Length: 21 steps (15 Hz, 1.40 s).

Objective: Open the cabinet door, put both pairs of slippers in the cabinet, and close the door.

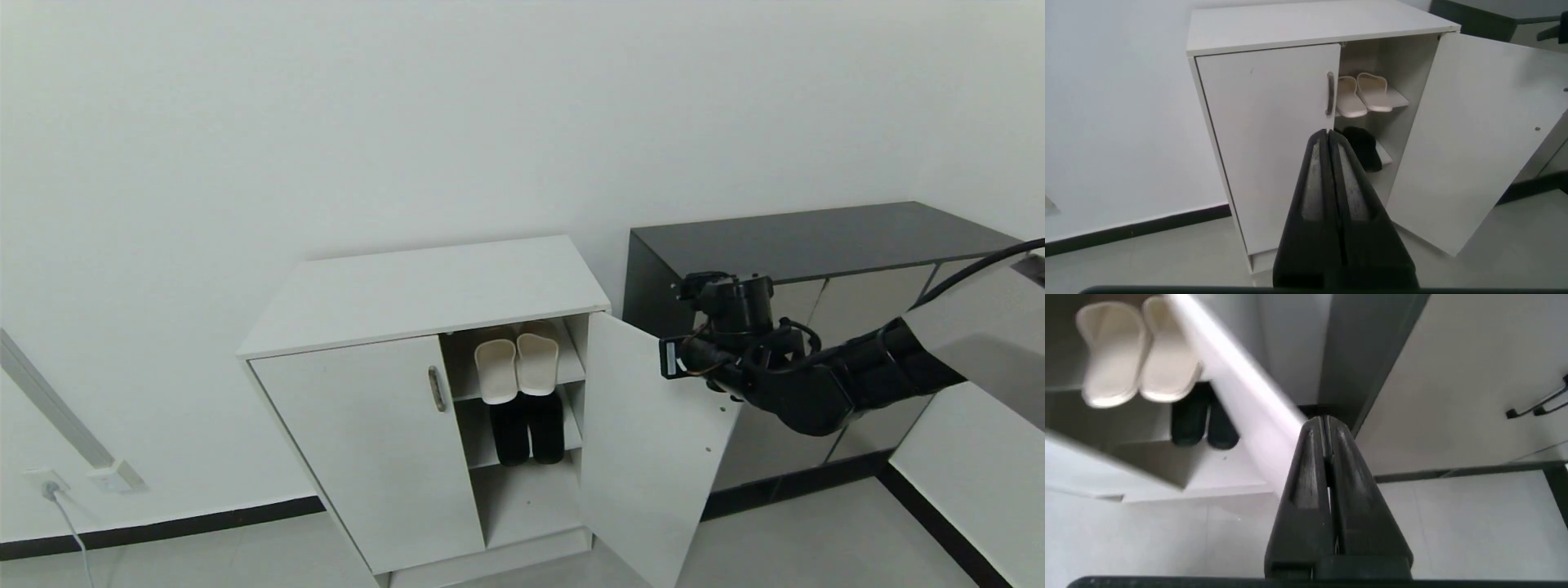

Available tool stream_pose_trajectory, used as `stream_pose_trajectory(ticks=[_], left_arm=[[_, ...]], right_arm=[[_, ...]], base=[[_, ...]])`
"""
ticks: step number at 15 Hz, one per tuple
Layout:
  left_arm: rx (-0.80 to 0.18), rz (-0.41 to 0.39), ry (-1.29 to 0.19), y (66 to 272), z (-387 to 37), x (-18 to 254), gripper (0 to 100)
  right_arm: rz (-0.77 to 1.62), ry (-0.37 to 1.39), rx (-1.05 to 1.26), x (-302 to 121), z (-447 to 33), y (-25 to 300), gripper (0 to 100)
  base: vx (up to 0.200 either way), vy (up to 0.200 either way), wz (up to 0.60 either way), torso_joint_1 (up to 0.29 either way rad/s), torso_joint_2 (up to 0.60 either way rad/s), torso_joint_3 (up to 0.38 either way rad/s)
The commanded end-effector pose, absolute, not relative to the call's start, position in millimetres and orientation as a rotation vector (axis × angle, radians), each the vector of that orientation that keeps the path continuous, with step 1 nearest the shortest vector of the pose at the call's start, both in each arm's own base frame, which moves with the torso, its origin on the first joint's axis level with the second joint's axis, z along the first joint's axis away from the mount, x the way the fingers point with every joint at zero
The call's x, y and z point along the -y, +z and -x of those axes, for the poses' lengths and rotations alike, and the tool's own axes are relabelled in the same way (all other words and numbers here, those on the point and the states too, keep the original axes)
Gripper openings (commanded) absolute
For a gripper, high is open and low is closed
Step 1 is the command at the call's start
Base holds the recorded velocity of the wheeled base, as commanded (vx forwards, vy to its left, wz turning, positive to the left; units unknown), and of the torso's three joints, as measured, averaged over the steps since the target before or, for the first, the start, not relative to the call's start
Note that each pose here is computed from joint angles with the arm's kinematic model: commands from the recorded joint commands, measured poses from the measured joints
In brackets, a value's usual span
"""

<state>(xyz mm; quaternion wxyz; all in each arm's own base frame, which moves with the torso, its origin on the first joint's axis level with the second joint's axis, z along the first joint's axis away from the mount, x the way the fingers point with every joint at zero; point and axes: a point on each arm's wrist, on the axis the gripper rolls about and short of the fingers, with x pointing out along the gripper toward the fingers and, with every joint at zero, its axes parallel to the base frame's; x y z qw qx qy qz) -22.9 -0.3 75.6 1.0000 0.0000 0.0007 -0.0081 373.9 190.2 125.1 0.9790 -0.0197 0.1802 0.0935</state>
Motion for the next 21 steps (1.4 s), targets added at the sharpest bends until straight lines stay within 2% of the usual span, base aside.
stream_pose_trajectory(ticks=[1, 4, 7, 13, 17, 21], left_arm=[[-0.002, 0.000, -0.015, 76, 23, 0, 0], [0.000, 0.000, -0.015, 76, 23, 0, 0], [-0.002, 0.000, -0.015, 76, 23, 0, 0], [0.000, 0.000, -0.015, 76, 23, 0, 0], [-0.002, 0.000, -0.015, 76, 23, 0, 0], [0.000, 0.002, -0.015, 76, 23, 0, 0]], right_arm=[[0.041, 0.236, -0.345, -202, -354, 138, 0], [0.046, 0.264, -0.338, -210, -344, 143, 0], [0.032, 0.179, -0.330, -184, -371, 144, 0], [0.038, 0.092, -0.392, -158, -402, 116, 0], [0.046, 0.081, -0.420, -155, -407, 102, 0], [0.054, 0.101, -0.429, -162, -399, 102, 0]], base=[[0.000, 0.000, 0.00, 0.000, 0.00, 0.000], [0.000, 0.000, 0.00, 0.000, 0.00, 0.000], [0.000, 0.000, 0.00, 0.000, 0.00, 0.000], [0.000, 0.000, 0.00, 0.000, 0.00, 0.000], [0.000, 0.000, 0.00, 0.000, 0.00, 0.000], [0.000, 0.000, 0.00, 0.000, 0.00, 0.000]])
